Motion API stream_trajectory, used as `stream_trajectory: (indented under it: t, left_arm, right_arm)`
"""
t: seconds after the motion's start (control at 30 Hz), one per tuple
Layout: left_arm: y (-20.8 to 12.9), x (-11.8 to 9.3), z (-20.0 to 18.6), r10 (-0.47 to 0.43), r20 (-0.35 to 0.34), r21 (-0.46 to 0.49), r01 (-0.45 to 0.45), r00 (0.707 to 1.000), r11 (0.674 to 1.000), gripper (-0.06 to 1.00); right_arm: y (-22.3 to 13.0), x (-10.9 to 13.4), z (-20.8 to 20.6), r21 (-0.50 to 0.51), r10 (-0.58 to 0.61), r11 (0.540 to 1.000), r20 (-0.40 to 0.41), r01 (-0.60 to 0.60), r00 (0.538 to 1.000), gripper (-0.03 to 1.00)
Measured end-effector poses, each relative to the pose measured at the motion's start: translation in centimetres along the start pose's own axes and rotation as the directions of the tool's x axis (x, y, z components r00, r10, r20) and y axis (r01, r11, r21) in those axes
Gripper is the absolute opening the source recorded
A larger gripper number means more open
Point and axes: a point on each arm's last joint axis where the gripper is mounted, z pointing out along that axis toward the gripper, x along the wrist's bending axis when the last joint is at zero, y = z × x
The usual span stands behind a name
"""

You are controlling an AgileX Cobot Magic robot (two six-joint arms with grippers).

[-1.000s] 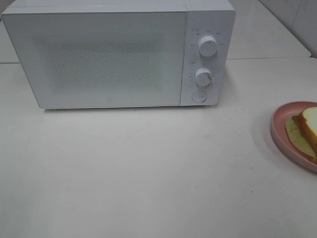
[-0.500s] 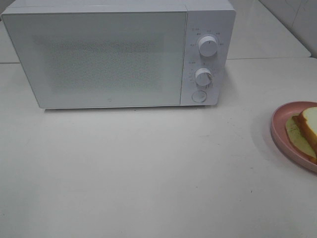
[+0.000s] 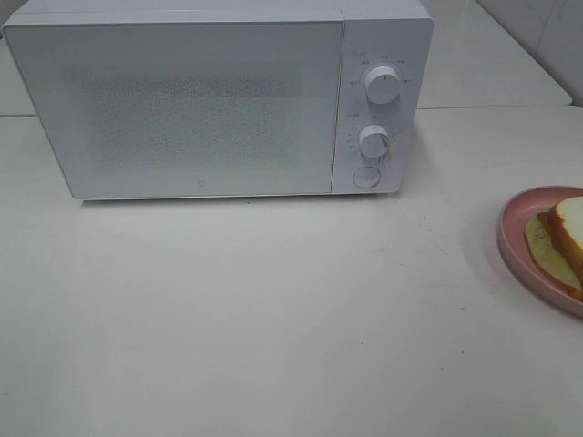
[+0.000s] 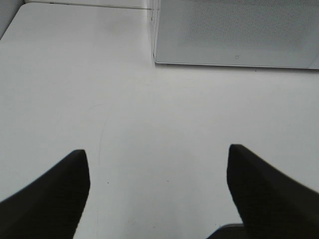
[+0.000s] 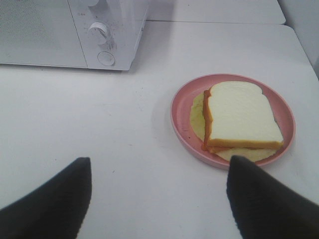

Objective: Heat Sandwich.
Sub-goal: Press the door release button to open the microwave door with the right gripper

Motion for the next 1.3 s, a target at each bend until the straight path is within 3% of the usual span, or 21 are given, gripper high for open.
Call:
stream_trajectory:
  t: [0.43, 0.87, 1.3]
  left_arm:
    - [0.0, 0.0, 0.0, 0.0, 0.0, 0.0, 0.0, 1.0, 1.0, 0.72]
    - [0.0, 0.0, 0.0, 0.0, 0.0, 0.0, 0.0, 1.0, 1.0, 0.72]
    - [0.0, 0.0, 0.0, 0.0, 0.0, 0.0, 0.0, 1.0, 1.0, 0.72]
  right_arm:
    - [0.0, 0.0, 0.0, -0.003, 0.001, 1.0, 0.0, -0.001, 1.0, 0.74]
    - [1.8, -0.1, -0.5, -0.179, -0.005, 0.984, 0.012, 0.007, 1.0, 0.74]
    - [5.1, 0.0, 2.0, -0.226, 0.002, 0.974, 0.008, 0.0, 1.0, 0.74]
